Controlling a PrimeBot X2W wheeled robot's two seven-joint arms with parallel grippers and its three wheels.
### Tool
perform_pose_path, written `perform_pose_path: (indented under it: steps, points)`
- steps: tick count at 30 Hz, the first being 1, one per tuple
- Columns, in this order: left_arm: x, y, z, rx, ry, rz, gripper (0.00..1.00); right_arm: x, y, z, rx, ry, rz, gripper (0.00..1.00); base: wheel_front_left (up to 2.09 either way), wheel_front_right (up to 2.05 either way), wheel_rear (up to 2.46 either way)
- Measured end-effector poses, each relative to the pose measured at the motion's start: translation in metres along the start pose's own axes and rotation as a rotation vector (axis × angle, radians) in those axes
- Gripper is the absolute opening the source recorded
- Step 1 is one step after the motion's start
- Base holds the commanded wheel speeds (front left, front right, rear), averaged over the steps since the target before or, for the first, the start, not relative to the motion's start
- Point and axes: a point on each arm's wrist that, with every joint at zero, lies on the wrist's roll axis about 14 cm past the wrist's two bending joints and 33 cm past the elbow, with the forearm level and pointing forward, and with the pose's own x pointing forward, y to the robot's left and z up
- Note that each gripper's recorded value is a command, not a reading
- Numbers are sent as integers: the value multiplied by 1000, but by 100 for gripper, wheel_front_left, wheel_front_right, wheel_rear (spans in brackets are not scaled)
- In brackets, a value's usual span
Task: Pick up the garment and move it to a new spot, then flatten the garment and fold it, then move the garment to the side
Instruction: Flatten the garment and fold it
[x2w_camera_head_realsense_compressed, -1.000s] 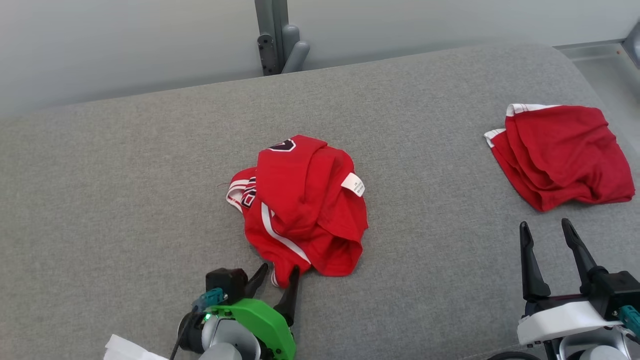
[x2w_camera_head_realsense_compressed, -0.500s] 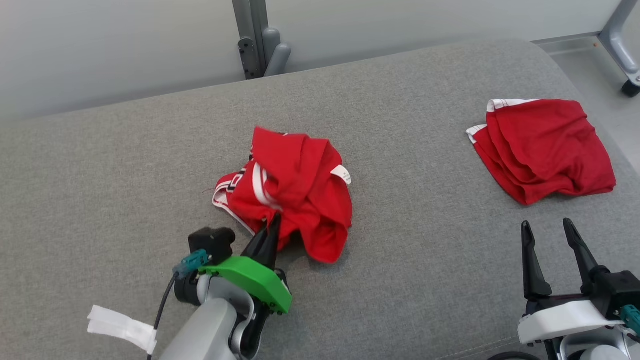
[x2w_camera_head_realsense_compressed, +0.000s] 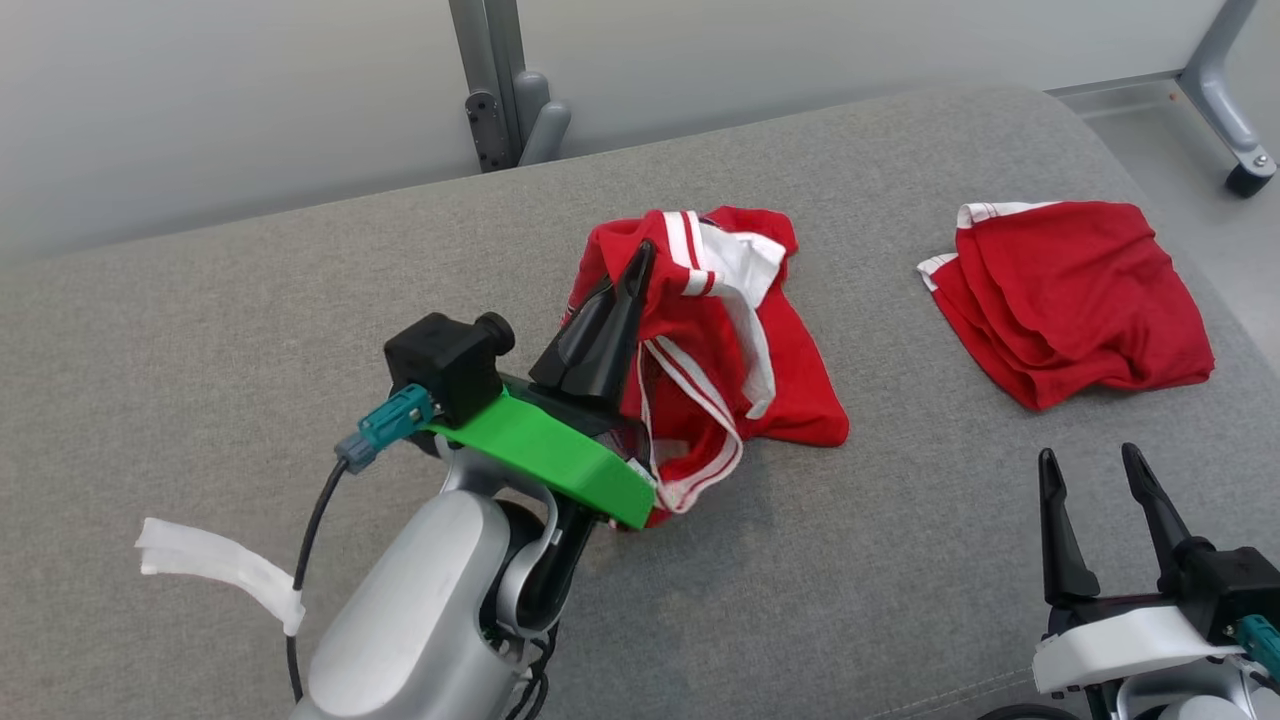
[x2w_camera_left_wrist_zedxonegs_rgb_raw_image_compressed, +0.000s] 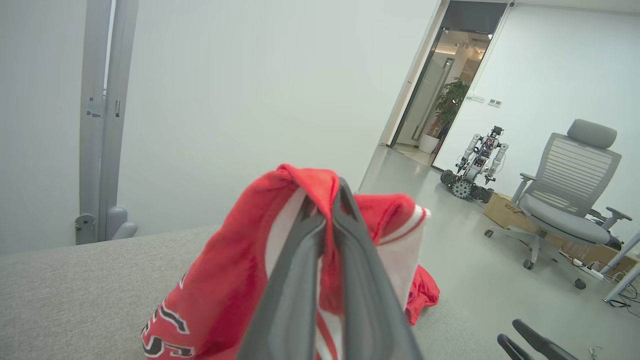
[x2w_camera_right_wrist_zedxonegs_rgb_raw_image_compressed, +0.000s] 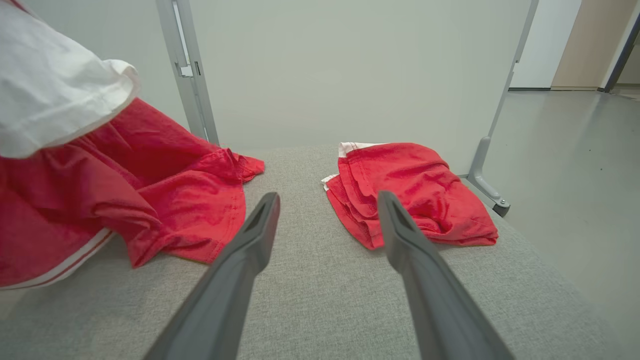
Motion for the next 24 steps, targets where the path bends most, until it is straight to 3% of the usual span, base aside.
perform_pose_path:
  steps: [3, 9, 11, 12, 17, 21, 22, 23, 24]
  points:
    - [-4, 3, 4, 2, 16, 13, 0, -1, -3, 0, 0, -1, -9, 100, 0, 0, 0]
    - [-51, 60, -48, 69, 297, 169, 0, -2, -5, 0, 1, 2, -15, 100, 0, 0, 0]
    - [-90, 94, -73, 23, 416, 300, 0, -3, -6, -3, 1, 10, -21, 100, 0, 0, 0]
    - [-90, 94, -73, 23, 416, 300, 0, -3, -6, -3, 1, 10, -21, 100, 0, 0, 0]
    - [-155, 151, -97, -82, 495, 554, 0, 0, -5, -10, -1, 32, -18, 100, 0, 0, 0]
    - [-181, 170, -109, -126, 507, 648, 0, 7, 3, -15, 1, 46, 8, 100, 0, 0, 0]
    - [-184, 172, -112, -139, 507, 664, 25, 9, 6, -16, 3, 47, 14, 100, 0, 0, 0]
    - [-185, 172, -114, -147, 502, 669, 82, 11, 8, -16, 3, 47, 21, 100, 0, 0, 0]
    - [-184, 172, -115, -141, 499, 672, 100, 14, 10, -15, 4, 44, 27, 100, 0, 0, 0]
